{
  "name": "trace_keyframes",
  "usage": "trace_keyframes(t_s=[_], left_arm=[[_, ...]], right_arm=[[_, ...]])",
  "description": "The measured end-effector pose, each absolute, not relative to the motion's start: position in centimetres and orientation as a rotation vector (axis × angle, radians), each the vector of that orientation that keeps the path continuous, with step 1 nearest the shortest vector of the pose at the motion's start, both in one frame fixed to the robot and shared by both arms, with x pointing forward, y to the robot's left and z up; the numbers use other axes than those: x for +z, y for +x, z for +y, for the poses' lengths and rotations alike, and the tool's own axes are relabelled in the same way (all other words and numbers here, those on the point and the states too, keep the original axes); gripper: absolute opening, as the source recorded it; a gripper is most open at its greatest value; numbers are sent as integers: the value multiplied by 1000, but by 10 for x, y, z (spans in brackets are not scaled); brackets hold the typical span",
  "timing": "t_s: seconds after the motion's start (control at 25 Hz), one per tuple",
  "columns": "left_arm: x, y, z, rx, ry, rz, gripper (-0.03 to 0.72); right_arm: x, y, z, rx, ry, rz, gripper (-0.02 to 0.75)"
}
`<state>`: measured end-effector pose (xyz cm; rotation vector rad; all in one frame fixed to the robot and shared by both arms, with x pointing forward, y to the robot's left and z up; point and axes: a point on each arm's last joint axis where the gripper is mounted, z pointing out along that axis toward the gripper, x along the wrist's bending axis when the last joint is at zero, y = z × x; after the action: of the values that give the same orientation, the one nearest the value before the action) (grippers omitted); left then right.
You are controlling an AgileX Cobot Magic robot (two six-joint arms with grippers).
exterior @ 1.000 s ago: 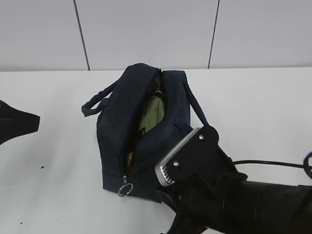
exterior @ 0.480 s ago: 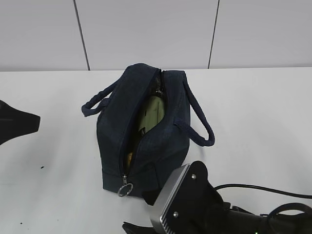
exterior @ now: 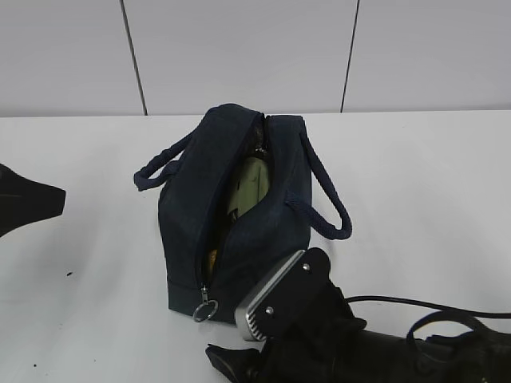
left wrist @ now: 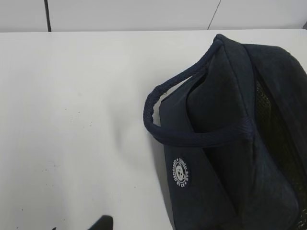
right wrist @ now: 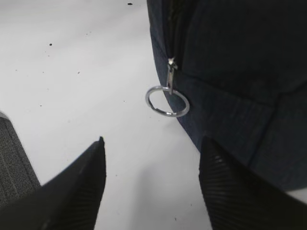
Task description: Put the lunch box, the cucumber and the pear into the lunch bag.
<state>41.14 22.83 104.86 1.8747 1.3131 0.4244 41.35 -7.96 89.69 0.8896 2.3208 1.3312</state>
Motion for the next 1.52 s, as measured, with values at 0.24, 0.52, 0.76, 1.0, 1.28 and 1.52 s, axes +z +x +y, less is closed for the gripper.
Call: trace_keyframes(t_s=[0.24, 0.52, 0.76, 1.0, 1.28, 1.52], left_arm=[[1049, 411, 228, 424, 1875, 1313, 372], [1049, 411, 228, 425, 1874, 1313, 372], [1049, 412, 228, 425, 1874, 1313, 372], [1049, 412, 228, 426, 1874, 1313, 372], [1049, 412, 228, 426, 1874, 1313, 363], [1049, 412, 228, 426, 1874, 1313, 337]], right_arm=[[898, 425, -65, 1341, 927, 2320, 480], [880, 431, -57, 1287, 982, 2362, 481], [878, 436, -51, 1293, 990, 2358, 481], [877, 437, -49, 1296, 990, 2357, 481], [873, 440, -48, 1325, 1015, 2314, 481], [875, 440, -46, 1359, 973, 2307, 481]])
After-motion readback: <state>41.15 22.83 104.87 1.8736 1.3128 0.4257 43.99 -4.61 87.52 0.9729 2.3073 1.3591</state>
